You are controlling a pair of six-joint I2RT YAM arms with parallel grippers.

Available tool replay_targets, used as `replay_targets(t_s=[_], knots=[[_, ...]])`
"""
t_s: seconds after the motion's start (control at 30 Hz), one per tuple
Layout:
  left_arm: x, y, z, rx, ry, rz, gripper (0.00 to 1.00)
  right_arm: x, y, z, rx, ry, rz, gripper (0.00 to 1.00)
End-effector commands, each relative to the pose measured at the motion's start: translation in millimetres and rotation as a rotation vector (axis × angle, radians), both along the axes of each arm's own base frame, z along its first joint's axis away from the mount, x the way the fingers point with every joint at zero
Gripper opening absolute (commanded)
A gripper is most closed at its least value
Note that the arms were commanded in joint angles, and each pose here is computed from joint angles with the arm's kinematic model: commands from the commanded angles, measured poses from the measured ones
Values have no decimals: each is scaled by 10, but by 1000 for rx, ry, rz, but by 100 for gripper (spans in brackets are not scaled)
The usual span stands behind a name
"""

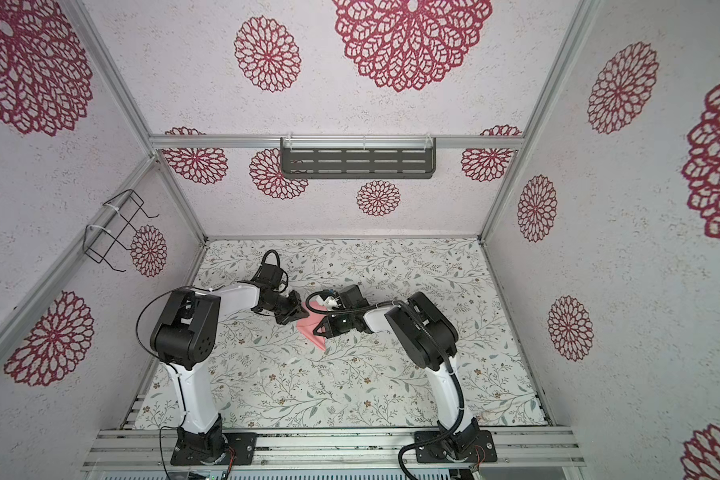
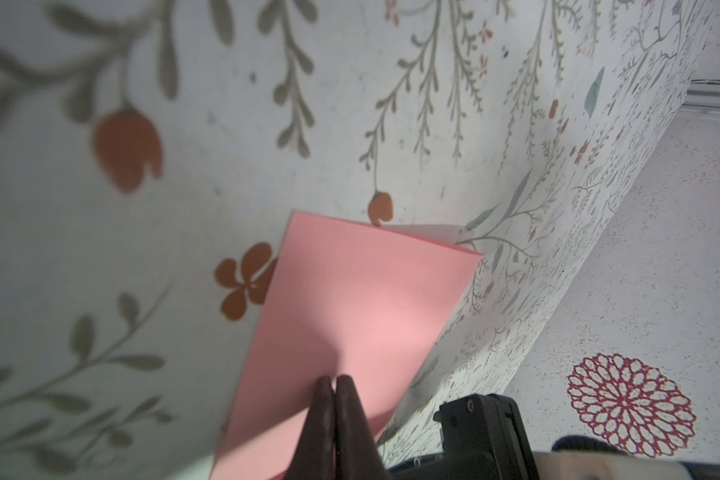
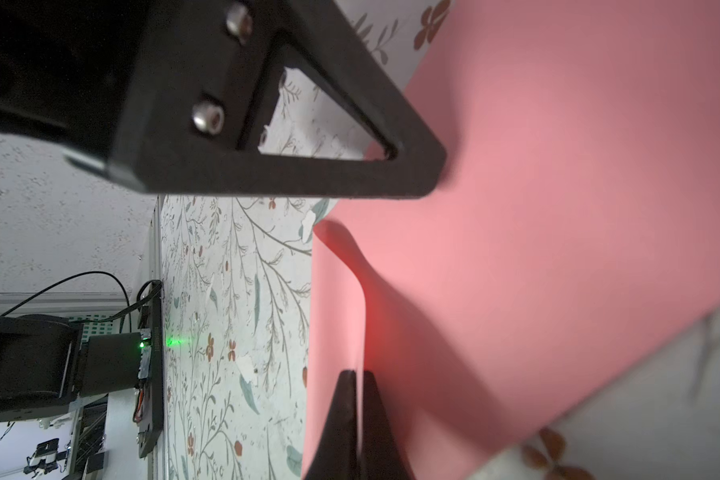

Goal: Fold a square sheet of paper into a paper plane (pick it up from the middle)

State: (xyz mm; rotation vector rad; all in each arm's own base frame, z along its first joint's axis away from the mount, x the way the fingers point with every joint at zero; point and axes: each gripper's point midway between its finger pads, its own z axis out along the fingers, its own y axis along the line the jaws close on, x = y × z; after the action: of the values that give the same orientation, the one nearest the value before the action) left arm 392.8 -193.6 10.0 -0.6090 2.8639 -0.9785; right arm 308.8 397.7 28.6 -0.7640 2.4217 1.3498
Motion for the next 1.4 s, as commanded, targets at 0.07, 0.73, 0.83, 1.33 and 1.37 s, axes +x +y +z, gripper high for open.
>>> replay_targets(t_s=[0.07, 0.73, 0.83, 1.33, 1.37], knots=[[-70, 31, -127, 36, 43, -7, 6, -47, 45, 76, 34, -7, 55, 5], [-98, 32, -155, 41, 49, -5, 6, -47, 45, 6, 26, 16, 46, 5], [-95, 31, -152, 40, 49, -5, 6, -44, 35, -30, 14, 18, 43, 5], [81, -91, 539, -66, -120, 8, 9, -54, -42, -216, -87, 15, 36, 6], [54, -86, 565, -71, -127, 15, 9, -58, -45, -228, -94, 15, 34, 6]])
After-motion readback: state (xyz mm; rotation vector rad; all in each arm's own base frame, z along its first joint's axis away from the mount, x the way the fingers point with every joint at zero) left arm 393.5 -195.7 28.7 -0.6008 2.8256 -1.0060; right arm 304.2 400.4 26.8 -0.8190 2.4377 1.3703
